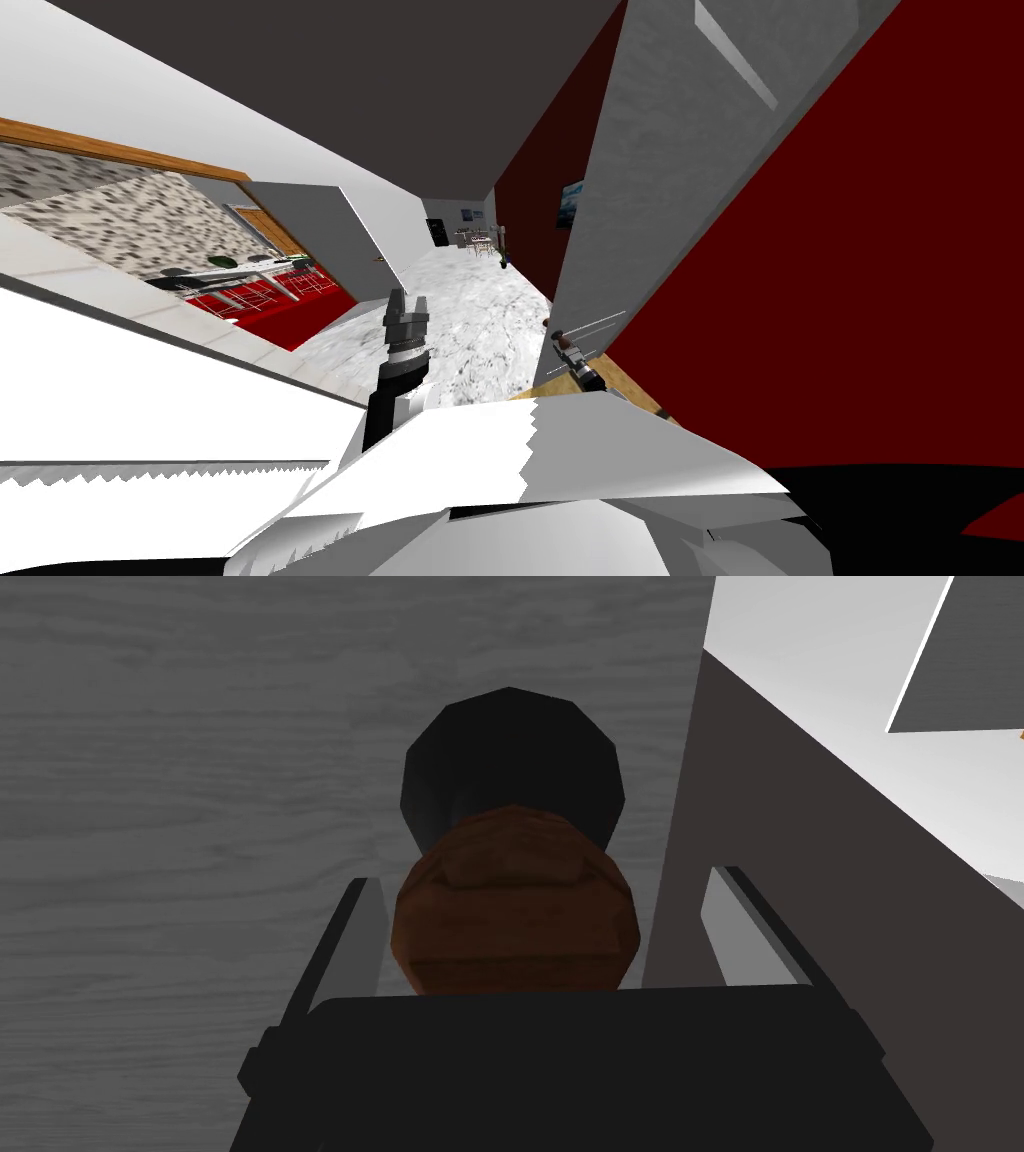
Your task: Pull the door open
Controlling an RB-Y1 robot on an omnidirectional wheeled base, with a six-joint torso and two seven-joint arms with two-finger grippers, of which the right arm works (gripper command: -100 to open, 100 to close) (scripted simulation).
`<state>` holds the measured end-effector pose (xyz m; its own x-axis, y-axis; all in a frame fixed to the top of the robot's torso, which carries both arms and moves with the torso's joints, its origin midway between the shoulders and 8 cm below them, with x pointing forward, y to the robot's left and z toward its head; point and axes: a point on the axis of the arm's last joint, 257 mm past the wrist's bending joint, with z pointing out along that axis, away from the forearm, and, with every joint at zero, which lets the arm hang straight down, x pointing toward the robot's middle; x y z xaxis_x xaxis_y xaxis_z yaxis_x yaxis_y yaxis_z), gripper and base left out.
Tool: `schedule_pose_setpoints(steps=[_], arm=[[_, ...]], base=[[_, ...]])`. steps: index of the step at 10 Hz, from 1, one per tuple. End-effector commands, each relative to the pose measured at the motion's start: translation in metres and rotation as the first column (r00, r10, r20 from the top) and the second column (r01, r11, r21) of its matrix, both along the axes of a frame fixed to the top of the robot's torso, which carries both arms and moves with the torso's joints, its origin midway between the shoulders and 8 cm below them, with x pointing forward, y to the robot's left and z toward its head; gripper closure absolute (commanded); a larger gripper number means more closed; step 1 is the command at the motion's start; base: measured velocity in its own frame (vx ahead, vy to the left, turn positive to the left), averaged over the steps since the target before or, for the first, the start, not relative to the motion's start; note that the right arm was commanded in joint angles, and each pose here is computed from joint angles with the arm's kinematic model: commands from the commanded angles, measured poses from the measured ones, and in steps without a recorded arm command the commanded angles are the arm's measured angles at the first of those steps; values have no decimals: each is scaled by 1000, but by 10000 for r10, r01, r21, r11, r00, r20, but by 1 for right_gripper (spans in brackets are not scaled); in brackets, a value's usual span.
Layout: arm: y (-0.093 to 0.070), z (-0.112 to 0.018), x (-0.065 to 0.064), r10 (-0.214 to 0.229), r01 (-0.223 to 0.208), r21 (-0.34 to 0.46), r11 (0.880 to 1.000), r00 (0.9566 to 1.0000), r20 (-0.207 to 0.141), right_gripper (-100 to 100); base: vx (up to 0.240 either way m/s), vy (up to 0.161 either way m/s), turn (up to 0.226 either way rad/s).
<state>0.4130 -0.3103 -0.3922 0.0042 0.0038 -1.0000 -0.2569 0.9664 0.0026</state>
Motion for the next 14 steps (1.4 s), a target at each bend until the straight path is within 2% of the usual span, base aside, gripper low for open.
schedule_pose_setpoints(steps=[1,2,7,11,14], arm=[[0,0,0,0,0,0,10000,10000,0,-100],[0,0,0,0,0,0,10000,10000,0,100],[0,0,0,0,0,0,10000,10000,0,100],[-6,1,3,-169,185,832,9964,9997,-198,100],[-9,2,4,-288,350,1688,9850,9988,-391,100]], base=[[29,-9,9],[3,-3,-14],[-3,-1,1],[-19,-6,48],[-33,-9,68]])
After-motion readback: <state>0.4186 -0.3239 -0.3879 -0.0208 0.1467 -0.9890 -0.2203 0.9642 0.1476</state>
